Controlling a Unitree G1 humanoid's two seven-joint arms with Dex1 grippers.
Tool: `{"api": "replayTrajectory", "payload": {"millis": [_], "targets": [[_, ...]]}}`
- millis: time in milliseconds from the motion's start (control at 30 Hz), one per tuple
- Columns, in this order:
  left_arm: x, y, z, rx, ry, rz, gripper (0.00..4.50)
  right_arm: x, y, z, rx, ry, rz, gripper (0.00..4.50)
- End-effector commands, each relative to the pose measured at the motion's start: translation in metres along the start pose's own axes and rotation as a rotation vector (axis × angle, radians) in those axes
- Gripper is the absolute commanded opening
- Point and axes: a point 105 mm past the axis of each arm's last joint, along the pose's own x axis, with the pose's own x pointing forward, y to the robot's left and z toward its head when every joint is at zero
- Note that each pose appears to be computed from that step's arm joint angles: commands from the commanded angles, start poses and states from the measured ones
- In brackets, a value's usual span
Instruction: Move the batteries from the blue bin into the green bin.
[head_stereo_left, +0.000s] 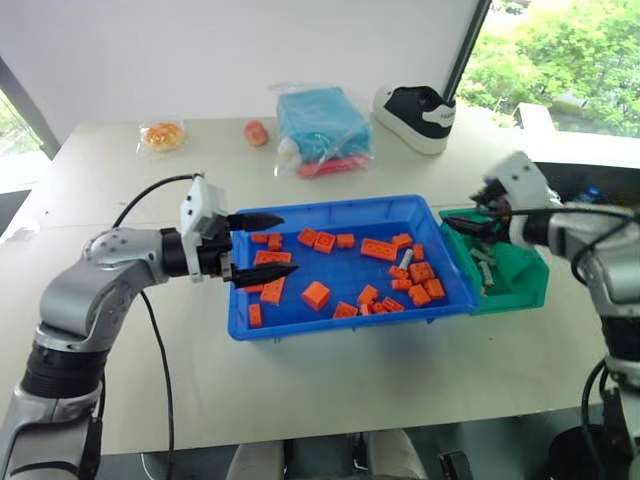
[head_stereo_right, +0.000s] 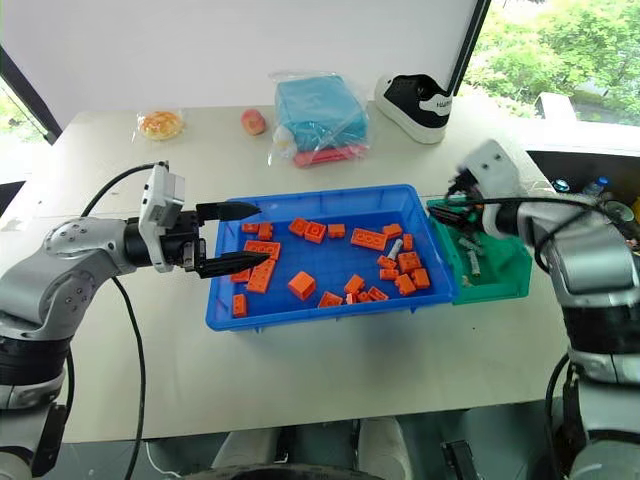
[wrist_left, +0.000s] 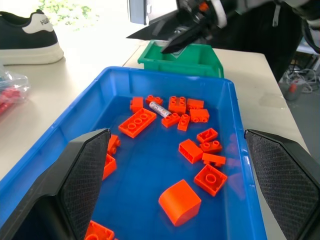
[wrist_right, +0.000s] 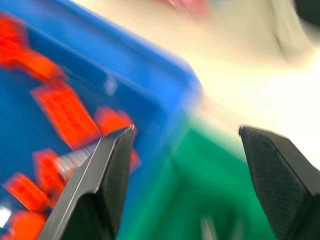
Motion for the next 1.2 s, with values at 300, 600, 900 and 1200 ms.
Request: {"api": "replayTrajectory", "payload": {"millis": [300, 600, 900, 1200], "targets": [[-0.006, -0.008, 0.01, 0.06, -0.016, 0.037, 4.5, 0.04, -0.003, -0.019, -0.631, 0.282, 0.412, 3.47], [-0.015, -0.009, 0.01, 0.066, -0.017, 0.102, 4.5, 0.046, 0.026, -0.039, -0.813, 0.292, 0.673, 3.47], [-0.019, -0.009, 0.013, 0.068, -0.016, 0.128, 4.5, 0.061, 0.048, -0.049, -0.814, 0.227, 0.713, 3.47], [-0.021, -0.006, 0.014, 0.073, -0.01, 0.136, 4.5, 0.05, 0.03, -0.028, -0.807, 0.26, 0.712, 3.47]]}}
